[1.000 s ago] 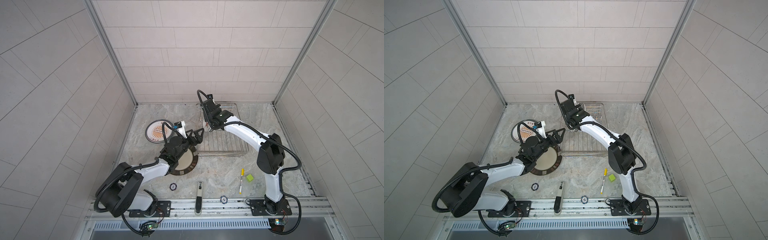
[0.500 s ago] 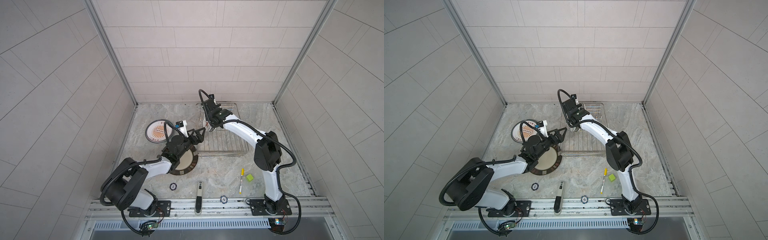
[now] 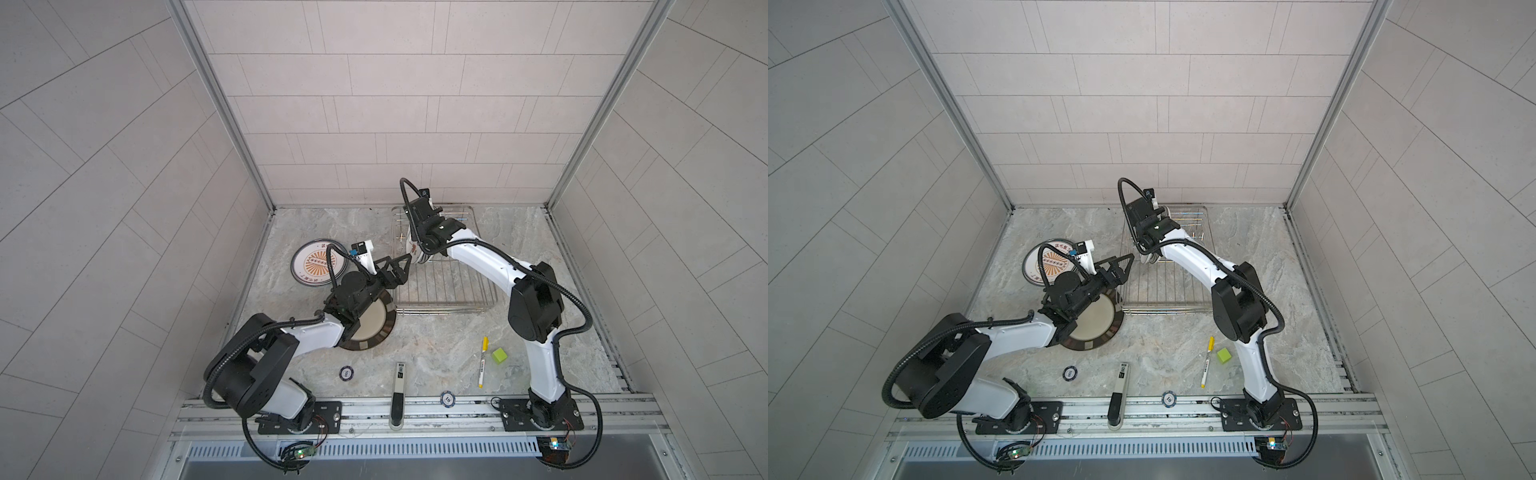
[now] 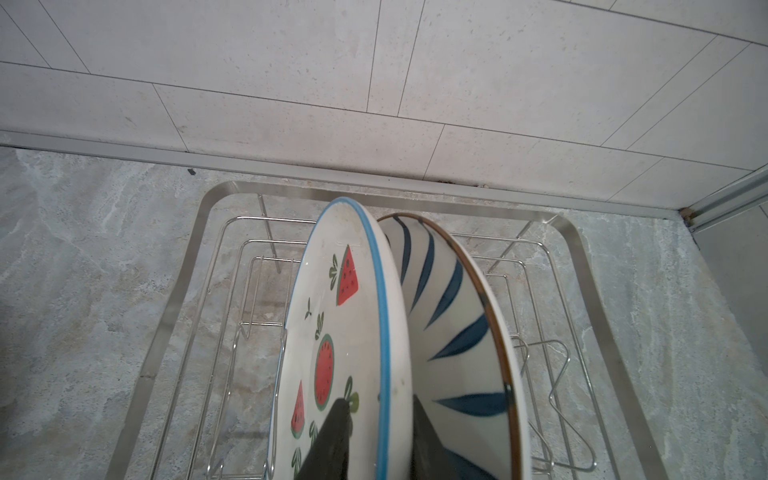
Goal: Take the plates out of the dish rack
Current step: 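Move the right gripper to the watermelon plate in the rack and grip its rim, then lift the watermelon plate up out of the rack with the right gripper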
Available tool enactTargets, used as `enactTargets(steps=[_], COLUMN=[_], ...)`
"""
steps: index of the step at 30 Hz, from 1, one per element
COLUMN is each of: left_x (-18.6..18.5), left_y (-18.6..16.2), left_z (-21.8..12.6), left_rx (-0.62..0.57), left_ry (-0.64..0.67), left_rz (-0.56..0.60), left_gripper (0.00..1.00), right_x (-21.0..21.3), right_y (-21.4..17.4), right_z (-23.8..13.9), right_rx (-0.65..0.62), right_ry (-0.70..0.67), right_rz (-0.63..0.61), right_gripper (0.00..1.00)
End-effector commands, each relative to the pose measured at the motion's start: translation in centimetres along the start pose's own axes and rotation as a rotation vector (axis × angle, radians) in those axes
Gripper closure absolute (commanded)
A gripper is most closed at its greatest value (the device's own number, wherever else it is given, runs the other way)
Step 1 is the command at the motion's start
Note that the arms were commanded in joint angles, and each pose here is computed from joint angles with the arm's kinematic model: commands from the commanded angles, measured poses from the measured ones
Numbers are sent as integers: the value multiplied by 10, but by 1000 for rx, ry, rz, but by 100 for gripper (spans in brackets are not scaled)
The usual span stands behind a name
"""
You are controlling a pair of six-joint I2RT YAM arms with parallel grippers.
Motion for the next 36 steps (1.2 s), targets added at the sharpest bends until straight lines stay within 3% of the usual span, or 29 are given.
enactTargets(steps=[1, 8, 15, 24, 36], left_x=[-3, 2, 3, 13, 21], left_y=[4, 4, 4, 2, 8], left_z=[1, 3, 8, 13, -5], left_rx=[-18, -25, -23, -28, -72], left_ry=[-24, 4, 18, 56, 105], left_rz=[-14, -22, -12, -16, 2], left_gripper=[0, 0, 0, 0, 0], right_x=[3, 1, -2, 1, -3], right_y=[-6, -4, 1, 16, 44], right_z=[6, 7, 5, -5, -35], right_rx=[-1, -23, -44, -91, -185], right_ry=[2, 14, -8, 6, -58], right_rz=[17, 47, 46, 62, 15], right_gripper=[72, 75, 84, 87, 88])
Point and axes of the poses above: each gripper's point midway between its finger pads, its own z axis out along the fingers, its own x axis along the line the jaws close on, y = z × x, the point moved 3 cm from there along -z, back along the fingers, and after that the axes turned 2 degrees about -z, right-handed, at the moved point
